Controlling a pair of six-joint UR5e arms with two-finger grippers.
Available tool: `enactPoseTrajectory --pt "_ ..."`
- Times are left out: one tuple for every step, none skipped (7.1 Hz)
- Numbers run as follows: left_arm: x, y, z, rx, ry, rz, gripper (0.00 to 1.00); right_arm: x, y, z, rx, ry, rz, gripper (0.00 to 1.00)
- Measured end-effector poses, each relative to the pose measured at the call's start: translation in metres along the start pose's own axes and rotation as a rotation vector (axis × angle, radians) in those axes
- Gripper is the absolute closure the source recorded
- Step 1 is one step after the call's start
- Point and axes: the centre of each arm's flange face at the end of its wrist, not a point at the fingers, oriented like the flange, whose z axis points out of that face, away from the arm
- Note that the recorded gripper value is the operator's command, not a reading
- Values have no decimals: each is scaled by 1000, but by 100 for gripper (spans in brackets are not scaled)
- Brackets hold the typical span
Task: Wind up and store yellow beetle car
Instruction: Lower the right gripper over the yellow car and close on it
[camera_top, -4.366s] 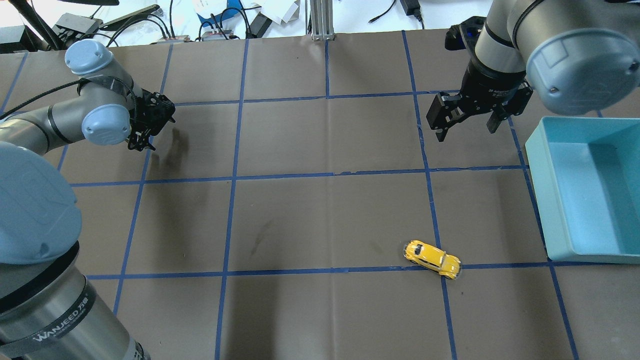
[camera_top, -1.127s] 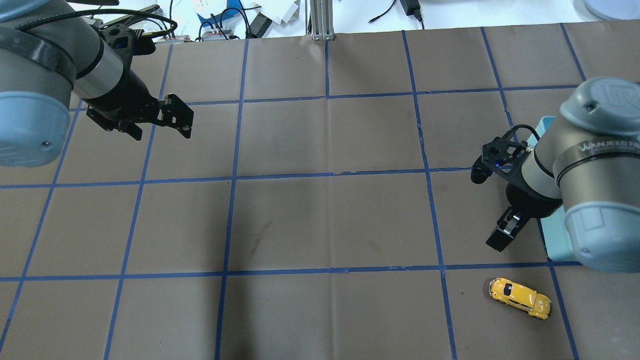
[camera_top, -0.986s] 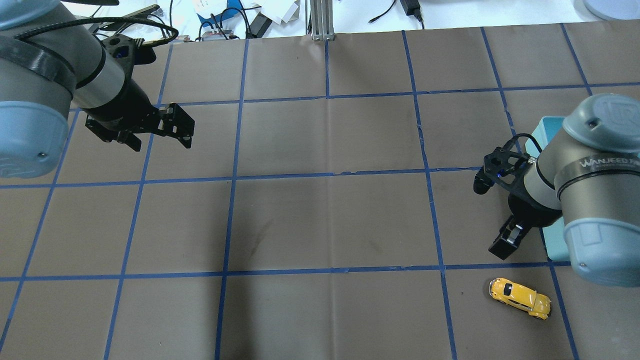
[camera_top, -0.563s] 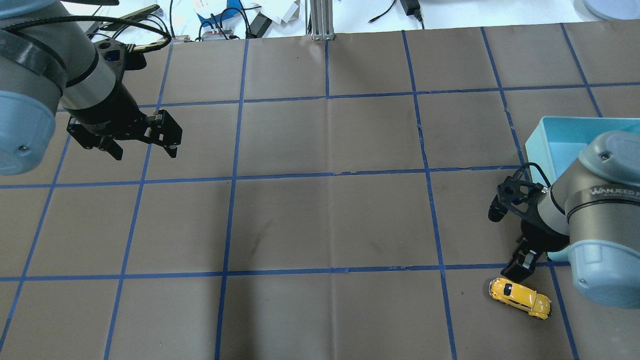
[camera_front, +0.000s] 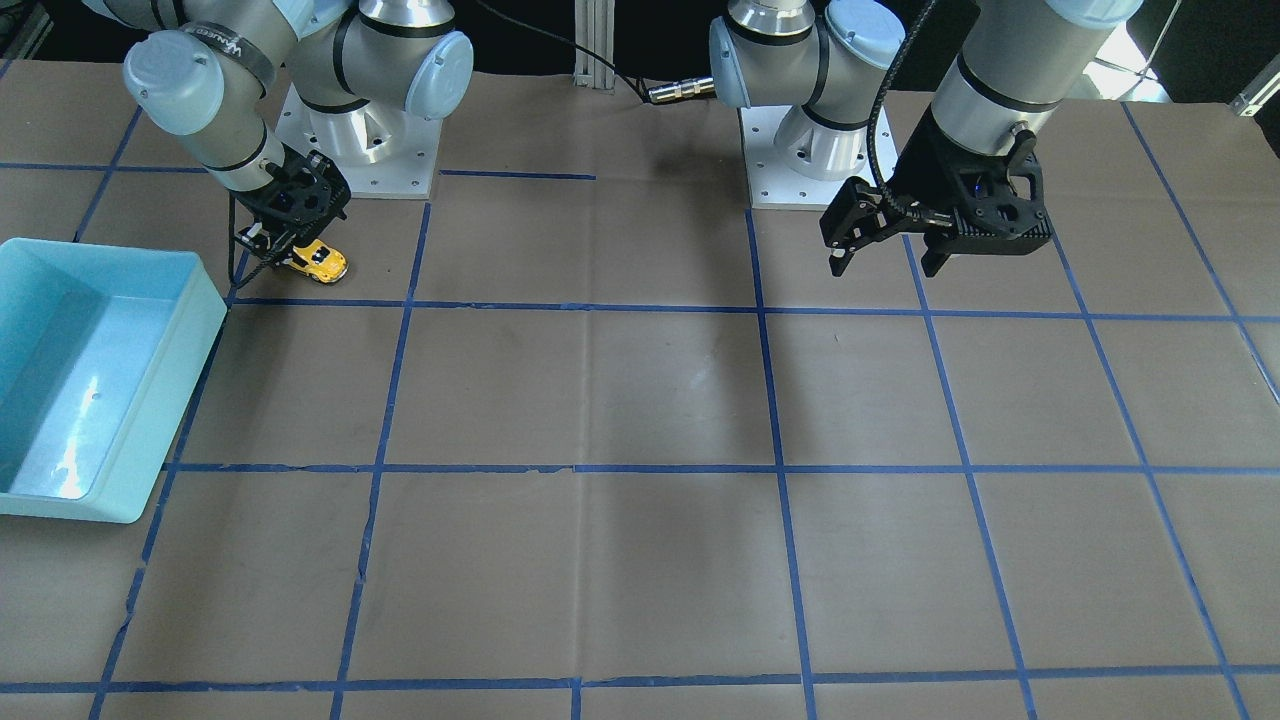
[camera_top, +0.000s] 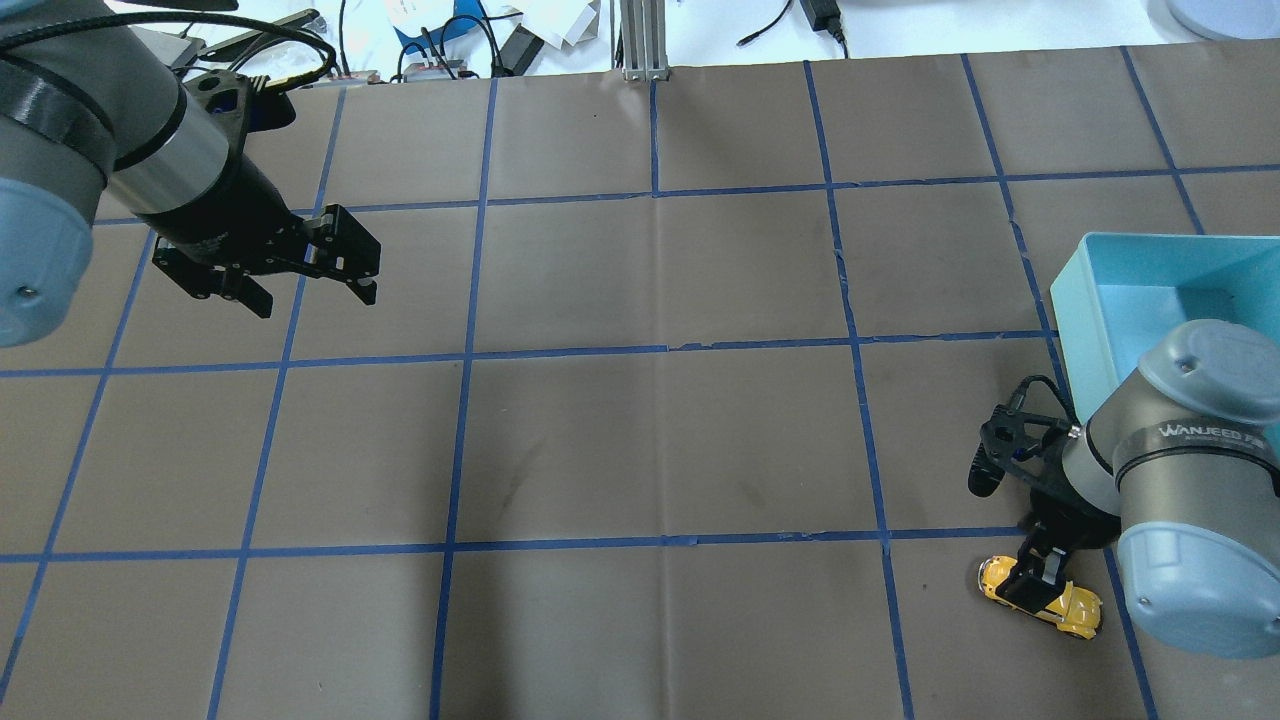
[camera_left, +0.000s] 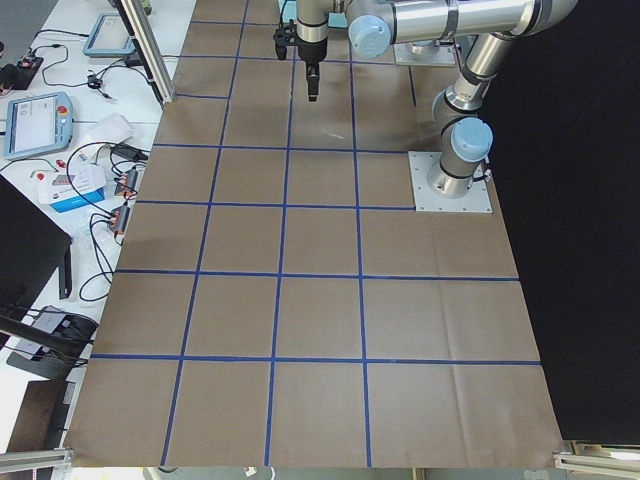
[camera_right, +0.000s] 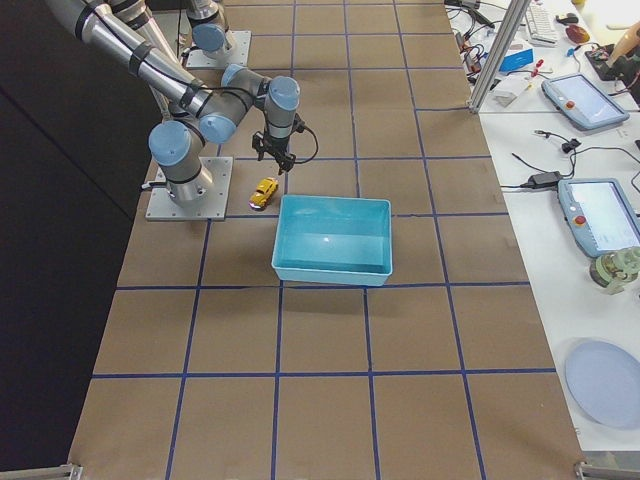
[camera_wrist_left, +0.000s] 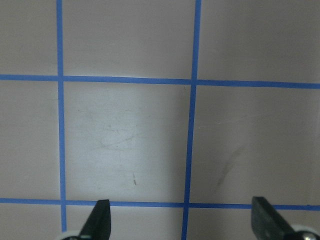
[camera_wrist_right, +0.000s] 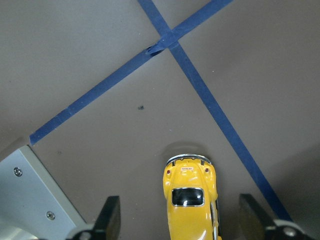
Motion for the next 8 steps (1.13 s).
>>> enactPoseTrajectory --pt "1 0 0 2 13 0 0 -2 2 -2 6 47 -1 16" --pt "2 0 0 4 27 0 0 -1 7 -3 8 89 4 16" --pt "3 -1 0 6 33 0 0 3 17 0 10 104 13 16" --pt "3 -1 1 6 35 0 0 6 27 8 12 107 26 16" --pt "3 0 2 5 36 0 0 6 32 16 14 109 36 16" --pt "4 0 3 3 36 0 0 5 34 21 16 106 38 16" --pt "4 0 4 3 36 0 0 3 35 25 20 102 36 16" --pt "3 1 4 2 36 0 0 1 34 31 23 102 33 16"
